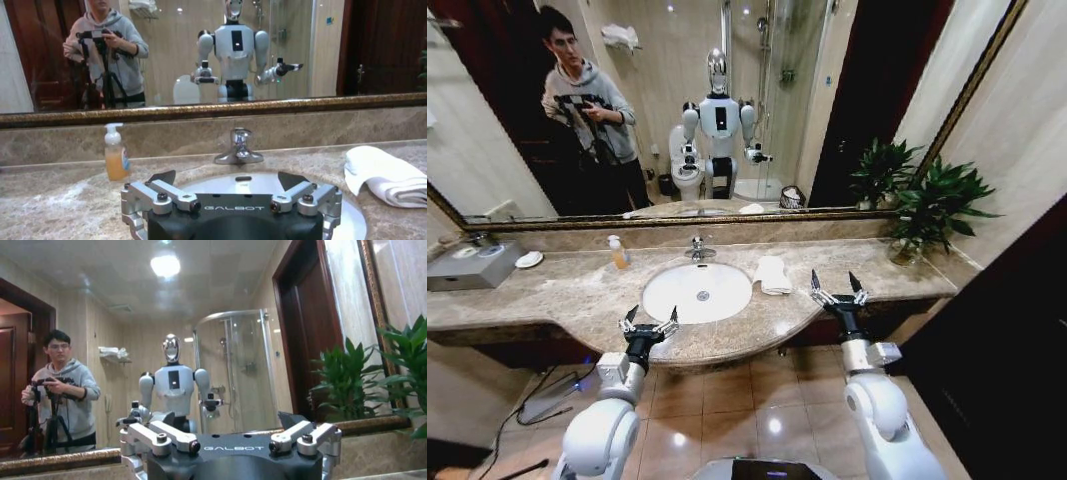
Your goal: Pick up the towel from the sink counter and wipe the mirror surface.
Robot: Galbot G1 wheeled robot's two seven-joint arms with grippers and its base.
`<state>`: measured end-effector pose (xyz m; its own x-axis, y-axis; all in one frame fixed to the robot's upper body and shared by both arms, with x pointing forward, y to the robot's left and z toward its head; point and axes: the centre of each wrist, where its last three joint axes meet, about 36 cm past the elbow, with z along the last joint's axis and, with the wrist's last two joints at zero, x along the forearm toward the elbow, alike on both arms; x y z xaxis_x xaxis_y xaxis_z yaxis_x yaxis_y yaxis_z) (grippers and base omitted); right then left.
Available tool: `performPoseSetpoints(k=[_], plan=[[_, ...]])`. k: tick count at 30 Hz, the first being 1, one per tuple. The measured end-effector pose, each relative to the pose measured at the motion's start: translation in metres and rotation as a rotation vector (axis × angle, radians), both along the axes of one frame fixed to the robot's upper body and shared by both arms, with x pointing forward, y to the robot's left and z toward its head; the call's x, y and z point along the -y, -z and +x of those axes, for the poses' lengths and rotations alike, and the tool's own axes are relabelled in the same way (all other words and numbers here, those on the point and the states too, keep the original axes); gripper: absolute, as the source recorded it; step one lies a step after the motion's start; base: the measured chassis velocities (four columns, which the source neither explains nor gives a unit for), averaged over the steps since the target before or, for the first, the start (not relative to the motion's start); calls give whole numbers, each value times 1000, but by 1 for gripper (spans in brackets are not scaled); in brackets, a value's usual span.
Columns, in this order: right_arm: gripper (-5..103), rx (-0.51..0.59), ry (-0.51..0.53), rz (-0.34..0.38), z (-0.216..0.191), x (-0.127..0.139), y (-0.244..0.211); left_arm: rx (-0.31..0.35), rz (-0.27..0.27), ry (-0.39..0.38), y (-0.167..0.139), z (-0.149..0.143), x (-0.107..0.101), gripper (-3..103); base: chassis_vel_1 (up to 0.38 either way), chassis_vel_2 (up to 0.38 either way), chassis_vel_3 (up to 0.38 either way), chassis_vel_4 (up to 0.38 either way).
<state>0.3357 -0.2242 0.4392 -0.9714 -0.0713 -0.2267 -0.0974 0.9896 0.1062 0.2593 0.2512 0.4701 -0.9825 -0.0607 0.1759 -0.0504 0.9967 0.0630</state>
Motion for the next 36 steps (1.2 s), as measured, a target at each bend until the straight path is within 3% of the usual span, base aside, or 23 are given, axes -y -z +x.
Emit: performPoseSetpoints(k=[17,36], plan=[[100,-27,20,-2,14,9,10,0,0,0,0,0,0,100,117,77,-67,-115],[100,-45,-18,-44,24,7,16,0,0,0,0,0,0,100,-88,68,83,-60]])
